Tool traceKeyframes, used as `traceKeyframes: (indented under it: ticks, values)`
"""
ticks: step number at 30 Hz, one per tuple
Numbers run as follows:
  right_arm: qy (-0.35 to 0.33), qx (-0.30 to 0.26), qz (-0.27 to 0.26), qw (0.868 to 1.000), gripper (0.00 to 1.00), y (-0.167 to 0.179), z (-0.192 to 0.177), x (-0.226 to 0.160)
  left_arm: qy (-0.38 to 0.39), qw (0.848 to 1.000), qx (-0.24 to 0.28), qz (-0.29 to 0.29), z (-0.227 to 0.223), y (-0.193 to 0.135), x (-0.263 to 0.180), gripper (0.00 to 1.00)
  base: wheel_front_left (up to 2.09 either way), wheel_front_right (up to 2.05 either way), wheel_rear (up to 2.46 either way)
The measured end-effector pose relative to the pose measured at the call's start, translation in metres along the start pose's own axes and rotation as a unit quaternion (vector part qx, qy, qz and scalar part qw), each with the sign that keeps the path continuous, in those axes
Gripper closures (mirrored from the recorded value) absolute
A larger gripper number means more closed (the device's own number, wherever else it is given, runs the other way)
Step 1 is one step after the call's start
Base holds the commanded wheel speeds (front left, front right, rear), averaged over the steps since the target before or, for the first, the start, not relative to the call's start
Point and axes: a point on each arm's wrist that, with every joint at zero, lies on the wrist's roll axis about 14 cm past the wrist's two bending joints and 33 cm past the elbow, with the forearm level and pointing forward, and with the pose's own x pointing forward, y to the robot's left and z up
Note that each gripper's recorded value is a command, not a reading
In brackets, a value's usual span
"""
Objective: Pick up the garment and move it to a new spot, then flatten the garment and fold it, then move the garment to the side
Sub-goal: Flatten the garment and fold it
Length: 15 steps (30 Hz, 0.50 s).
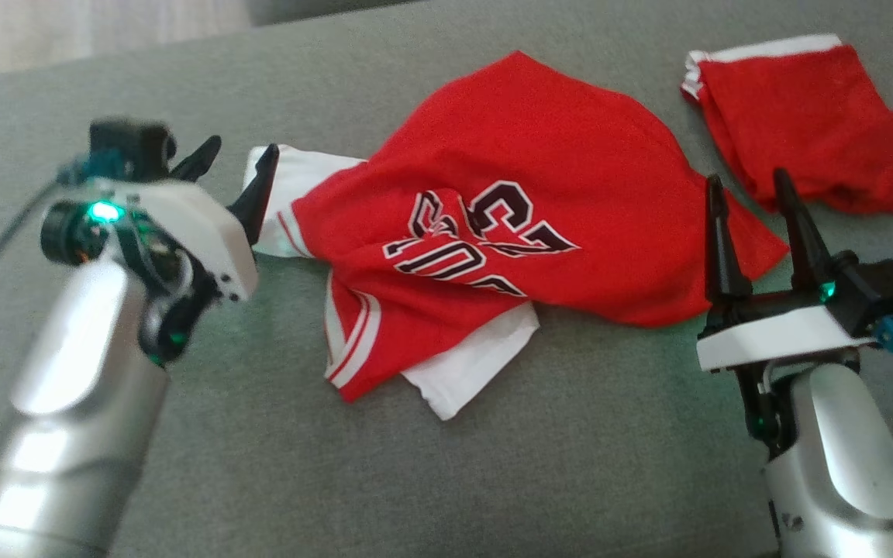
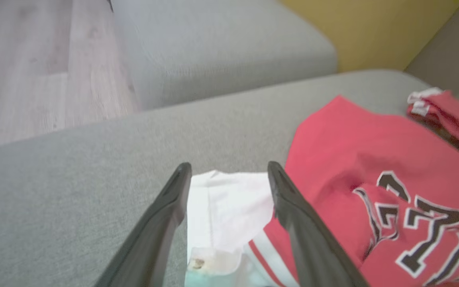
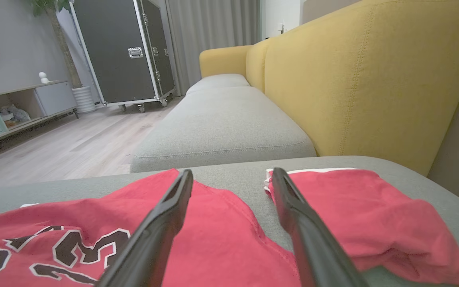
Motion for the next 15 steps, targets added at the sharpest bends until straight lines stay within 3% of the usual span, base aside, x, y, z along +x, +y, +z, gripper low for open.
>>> traceKeyframes:
  ticks: [7, 15]
  values:
    - [0.001, 0.002, -0.016, 1.000, 0.00, -0.013, -0.003, 0.004, 0.201, 0.979, 0.002, -0.038, -0.051, 0.008, 0.016, 0.00, 0.00, 0.00, 0.00]
    - [0.009, 0.004, -0.028, 1.000, 0.00, -0.022, -0.009, 0.001, 0.274, 0.961, 0.019, -0.031, -0.074, 0.026, 0.023, 0.00, 0.00, 0.00, 0.00]
